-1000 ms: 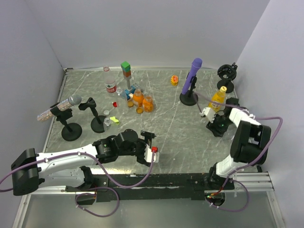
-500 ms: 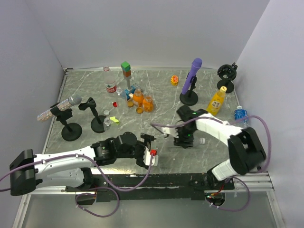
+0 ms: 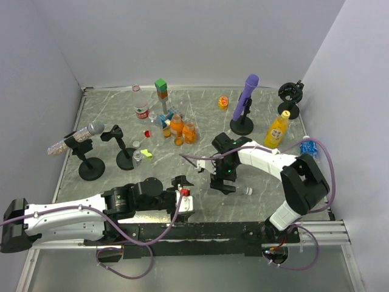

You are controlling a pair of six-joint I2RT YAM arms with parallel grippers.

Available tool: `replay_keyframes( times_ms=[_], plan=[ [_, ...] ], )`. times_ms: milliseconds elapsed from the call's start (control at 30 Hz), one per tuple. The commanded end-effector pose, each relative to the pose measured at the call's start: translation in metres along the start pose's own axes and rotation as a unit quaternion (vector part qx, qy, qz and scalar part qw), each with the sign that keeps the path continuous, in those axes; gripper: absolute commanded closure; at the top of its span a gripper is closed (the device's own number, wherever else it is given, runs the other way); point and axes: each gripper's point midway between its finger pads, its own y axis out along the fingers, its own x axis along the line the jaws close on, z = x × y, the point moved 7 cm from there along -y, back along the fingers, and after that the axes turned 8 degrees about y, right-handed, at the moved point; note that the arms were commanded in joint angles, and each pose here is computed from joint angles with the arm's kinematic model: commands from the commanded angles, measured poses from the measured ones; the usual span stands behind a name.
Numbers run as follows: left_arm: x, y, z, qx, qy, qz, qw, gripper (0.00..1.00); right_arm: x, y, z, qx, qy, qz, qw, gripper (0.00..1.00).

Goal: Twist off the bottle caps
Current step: Pick up the plastic bottle at the corner of the board.

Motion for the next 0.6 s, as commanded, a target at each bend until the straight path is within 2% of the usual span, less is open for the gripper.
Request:
replay_keyframes(
  times_ms=[0,167,233,367,433,567],
  plan=[
    [-0.002,0.004,-0.005,-0.008,-0.036,-0.001,0.999,0.02,0.001,-0.039,-0.007,-0.076,0.035,0.016,0.996,0.00],
    [0.009,0.027,-0.004,0.040,0.028,0.016,0.999,0.03,0.000,-0.093,0.011,-0.209,0.088,0.034,0.973,0.01],
    [0.015,0.042,-0.003,0.064,0.056,0.027,0.996,0.03,0.005,-0.115,0.021,-0.274,0.107,0.045,0.955,0.01],
    [0.034,0.080,0.002,0.094,0.092,0.044,0.990,0.03,0.014,-0.143,0.035,-0.399,0.136,0.091,0.902,0.01],
    [0.047,0.098,0.007,0.103,0.106,0.053,0.988,0.03,0.014,-0.148,0.047,-0.433,0.168,0.118,0.878,0.01],
    [0.074,0.132,0.024,0.106,0.115,0.088,0.984,0.03,0.017,-0.149,0.054,-0.453,0.185,0.115,0.865,0.01]
  ],
)
